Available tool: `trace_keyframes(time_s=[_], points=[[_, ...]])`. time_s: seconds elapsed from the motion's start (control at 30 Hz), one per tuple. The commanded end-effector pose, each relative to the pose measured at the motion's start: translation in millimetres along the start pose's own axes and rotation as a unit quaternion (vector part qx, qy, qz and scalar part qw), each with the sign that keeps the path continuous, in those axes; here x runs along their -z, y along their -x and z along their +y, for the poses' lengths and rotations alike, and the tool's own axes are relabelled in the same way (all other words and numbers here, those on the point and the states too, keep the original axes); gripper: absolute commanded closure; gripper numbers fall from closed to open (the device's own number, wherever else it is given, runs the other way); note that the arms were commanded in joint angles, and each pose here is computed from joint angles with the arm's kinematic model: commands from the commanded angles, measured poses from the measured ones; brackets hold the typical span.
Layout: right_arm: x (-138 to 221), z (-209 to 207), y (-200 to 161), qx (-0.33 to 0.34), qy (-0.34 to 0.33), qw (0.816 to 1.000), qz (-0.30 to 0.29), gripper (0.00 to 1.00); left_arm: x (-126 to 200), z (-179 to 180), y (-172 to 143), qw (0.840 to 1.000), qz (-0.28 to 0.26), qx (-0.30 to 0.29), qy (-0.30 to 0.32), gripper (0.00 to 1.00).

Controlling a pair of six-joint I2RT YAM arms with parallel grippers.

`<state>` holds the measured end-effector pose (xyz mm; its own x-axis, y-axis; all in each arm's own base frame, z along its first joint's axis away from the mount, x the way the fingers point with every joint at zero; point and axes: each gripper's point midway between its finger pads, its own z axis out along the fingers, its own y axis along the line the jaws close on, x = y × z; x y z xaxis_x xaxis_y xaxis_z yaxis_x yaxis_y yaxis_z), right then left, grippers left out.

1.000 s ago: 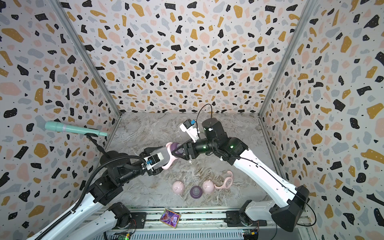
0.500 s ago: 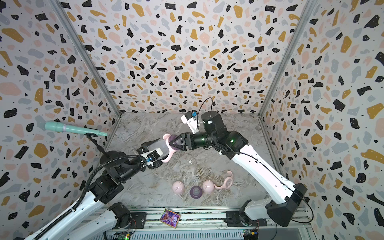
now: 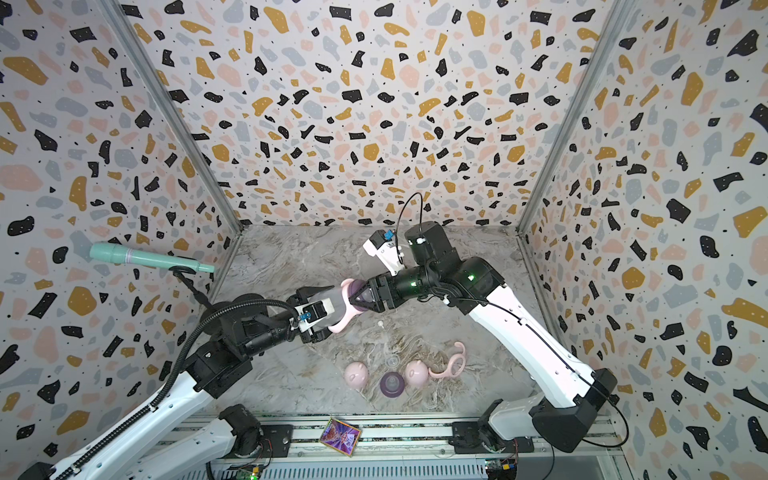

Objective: Assemble the baby bottles
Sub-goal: Screw the nipple onto the baby bottle.

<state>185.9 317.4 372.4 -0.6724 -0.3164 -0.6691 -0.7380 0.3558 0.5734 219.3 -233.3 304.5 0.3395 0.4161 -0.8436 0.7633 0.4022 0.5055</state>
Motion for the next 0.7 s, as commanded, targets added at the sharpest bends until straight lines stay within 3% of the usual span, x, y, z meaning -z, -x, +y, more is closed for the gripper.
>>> trace_keyframes(time_s=[0.0,0.23,0.43,0.57,0.67], points=[[16,8,-1,0.056,-0.013,0.998,0.001,0.29,4,-7,15,0.999,-0.027,0.015,-0.033,1.00],[17,9,4,0.058,-0.011,0.998,-0.007,0.28,3,-10,17,0.998,-0.031,0.023,-0.045,1.00],[10,8,-1,0.081,0.000,0.997,0.003,0.52,5,-18,27,0.996,-0.047,0.030,-0.075,1.00],[13,15,-10,0.163,0.015,0.987,-0.002,0.73,10,-32,44,0.987,-0.075,0.048,-0.134,1.00],[19,28,-19,0.242,0.017,0.970,-0.012,0.80,19,-45,60,0.975,-0.102,0.065,-0.187,1.00]])
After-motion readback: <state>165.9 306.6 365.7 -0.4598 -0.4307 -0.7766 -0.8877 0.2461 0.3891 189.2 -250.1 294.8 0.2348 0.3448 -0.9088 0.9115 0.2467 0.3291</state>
